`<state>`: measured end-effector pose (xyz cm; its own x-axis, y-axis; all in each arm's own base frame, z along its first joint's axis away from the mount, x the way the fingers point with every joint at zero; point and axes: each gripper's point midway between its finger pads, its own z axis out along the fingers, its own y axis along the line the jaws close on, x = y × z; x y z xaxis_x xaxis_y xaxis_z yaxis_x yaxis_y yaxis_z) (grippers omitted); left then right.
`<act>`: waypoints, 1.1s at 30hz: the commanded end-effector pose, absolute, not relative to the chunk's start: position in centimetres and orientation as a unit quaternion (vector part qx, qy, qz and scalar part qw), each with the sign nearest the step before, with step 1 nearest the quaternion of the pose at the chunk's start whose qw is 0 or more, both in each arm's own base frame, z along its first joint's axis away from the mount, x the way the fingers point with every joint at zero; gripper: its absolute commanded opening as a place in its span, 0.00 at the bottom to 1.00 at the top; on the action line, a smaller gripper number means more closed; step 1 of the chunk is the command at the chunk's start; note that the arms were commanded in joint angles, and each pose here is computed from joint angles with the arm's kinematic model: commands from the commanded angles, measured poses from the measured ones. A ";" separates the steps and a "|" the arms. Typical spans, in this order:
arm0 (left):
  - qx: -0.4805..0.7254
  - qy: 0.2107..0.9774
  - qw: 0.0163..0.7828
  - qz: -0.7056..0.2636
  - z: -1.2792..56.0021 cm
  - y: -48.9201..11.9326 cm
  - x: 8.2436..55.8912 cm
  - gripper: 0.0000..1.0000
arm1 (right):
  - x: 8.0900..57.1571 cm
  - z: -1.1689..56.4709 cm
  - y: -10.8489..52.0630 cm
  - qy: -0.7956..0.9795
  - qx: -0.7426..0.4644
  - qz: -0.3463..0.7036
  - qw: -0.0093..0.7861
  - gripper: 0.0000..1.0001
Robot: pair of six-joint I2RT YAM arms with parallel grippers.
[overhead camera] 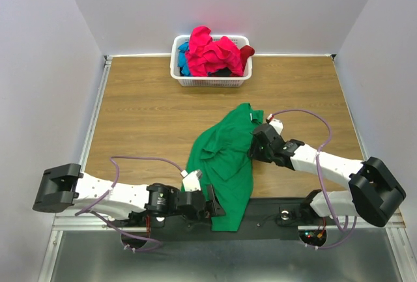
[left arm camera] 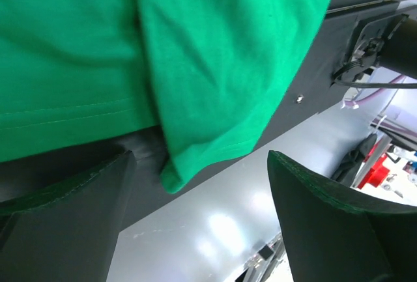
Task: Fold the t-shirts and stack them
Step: Flatten the tshirt out
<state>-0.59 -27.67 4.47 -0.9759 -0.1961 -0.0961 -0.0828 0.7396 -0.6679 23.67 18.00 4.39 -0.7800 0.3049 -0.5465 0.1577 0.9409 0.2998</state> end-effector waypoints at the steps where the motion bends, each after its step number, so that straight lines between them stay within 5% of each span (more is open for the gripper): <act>1: -0.084 0.925 0.081 -0.362 5.5 -29.0 -0.8 0.91 | 25.1 5.9 18.9 0.918 0.134 0.160 0.337 0.46; 9: -0.084 0.924 0.084 -0.362 5.2 -29.4 -0.7 0.67 | 26.0 6.5 18.6 0.910 0.135 0.164 0.356 0.20; 11: -0.087 0.922 0.087 -0.367 5.3 -29.6 -0.5 0.58 | 26.4 6.8 18.4 0.906 0.145 0.162 0.364 0.01; 12: -0.085 0.923 0.088 -0.365 5.1 -29.7 -0.6 0.55 | 26.5 7.0 18.3 0.904 0.147 0.163 0.368 0.01; 16: -0.070 0.926 0.084 -0.360 5.0 -30.2 -0.9 0.29 | 27.2 8.3 17.9 0.894 0.155 0.166 0.386 0.01; 17: -0.062 0.928 0.086 -0.357 4.9 -30.2 -1.0 0.09 | 27.5 8.7 17.8 0.891 0.158 0.166 0.391 0.01; 18: -0.060 0.930 0.087 -0.351 4.8 -30.2 -1.0 0.00 | 27.6 8.9 17.5 0.889 0.161 0.164 0.396 0.01; 26: -0.073 0.929 0.162 -0.326 8.1 -28.9 1.7 0.00 | 29.5 12.6 15.0 0.857 0.190 0.156 0.453 0.01; 33: -0.153 0.886 0.345 -0.271 17.1 -23.3 10.3 0.00 | 31.9 22.3 11.3 0.803 0.221 0.119 0.541 0.00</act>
<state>4.42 -28.50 13.63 -0.8863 -0.3498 -0.3034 -0.0667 0.7449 -0.6638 29.60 13.48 13.85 -0.5157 0.4630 -0.7209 0.2159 0.8845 0.4136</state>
